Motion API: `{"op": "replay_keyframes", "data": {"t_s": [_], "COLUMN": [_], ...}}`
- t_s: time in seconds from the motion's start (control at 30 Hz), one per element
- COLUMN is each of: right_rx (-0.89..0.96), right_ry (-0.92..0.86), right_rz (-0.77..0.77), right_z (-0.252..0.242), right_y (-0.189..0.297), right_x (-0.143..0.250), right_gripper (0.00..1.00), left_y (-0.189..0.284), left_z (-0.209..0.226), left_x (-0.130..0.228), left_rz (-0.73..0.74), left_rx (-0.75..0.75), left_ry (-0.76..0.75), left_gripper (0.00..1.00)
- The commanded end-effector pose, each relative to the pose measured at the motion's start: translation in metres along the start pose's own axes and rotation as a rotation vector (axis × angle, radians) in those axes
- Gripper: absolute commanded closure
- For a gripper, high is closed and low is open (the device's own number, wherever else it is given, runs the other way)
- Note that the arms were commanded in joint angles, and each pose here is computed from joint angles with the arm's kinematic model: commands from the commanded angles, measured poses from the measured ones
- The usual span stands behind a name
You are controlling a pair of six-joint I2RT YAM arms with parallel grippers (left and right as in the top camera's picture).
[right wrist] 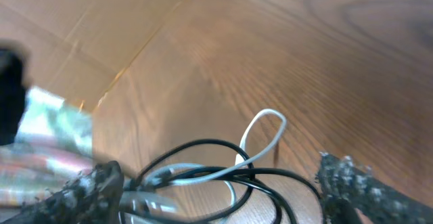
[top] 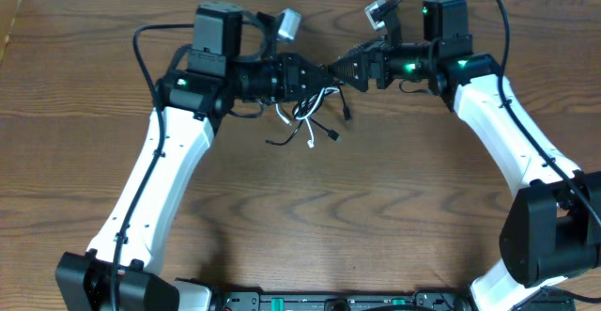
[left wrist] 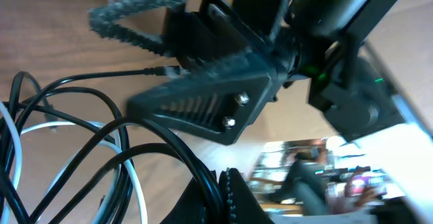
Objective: Untangle cables
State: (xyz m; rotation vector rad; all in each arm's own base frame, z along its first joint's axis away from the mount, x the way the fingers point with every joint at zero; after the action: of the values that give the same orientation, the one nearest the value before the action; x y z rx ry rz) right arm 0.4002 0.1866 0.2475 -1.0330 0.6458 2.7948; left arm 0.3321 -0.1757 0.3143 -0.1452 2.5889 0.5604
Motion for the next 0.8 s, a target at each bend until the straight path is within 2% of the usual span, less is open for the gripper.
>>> {"op": "replay_keyframes", "data": {"t_s": [0.0, 0.27, 0.5, 0.6, 0.77], "right_rx": [-0.161, -0.275, -0.223, -0.192, -0.108], "right_ry": [0.207, 0.334, 0.396, 0.427, 0.455], "right_rz": [-0.011, 0.032, 0.065, 0.069, 0.079], "right_z": [0.016, 0.034, 0.043, 0.046, 0.045], "right_y": [0.020, 0.010, -0.014, -0.023, -0.034], "right_x": [-0.004, 0.012, 0.017, 0.017, 0.018], "right_gripper": [0.18, 0.20, 0.25, 0.32, 0.37], "left_y": [0.016, 0.035, 0.035, 0.035, 0.036], "left_z": [-0.006, -0.014, -0.019, -0.019, -0.020], "left_x": [-0.004, -0.011, -0.012, -0.012, -0.012], "left_rz": [-0.002, 0.007, 0.022, 0.024, 0.030], "left_rx": [0.089, 0.219, 0.251, 0.255, 0.264], "left_ry": [0.103, 0.169, 0.200, 0.200, 0.199], "left_gripper": [0.93, 0.93, 0.92, 0.92, 0.92]}}
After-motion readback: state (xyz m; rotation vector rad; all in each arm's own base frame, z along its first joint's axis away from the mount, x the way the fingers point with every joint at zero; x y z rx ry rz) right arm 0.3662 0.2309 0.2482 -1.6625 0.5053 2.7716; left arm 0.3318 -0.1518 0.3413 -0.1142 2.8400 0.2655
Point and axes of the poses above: each gripper's point midway between its finger pads, its own y axis back along the fingers, its own z axis along the line the jaws close on, x = y × z, the point moved 6 cm from there along y, back along the fingers, and after that the axes turned 8 degrees about -y, right-handed, at the moved point
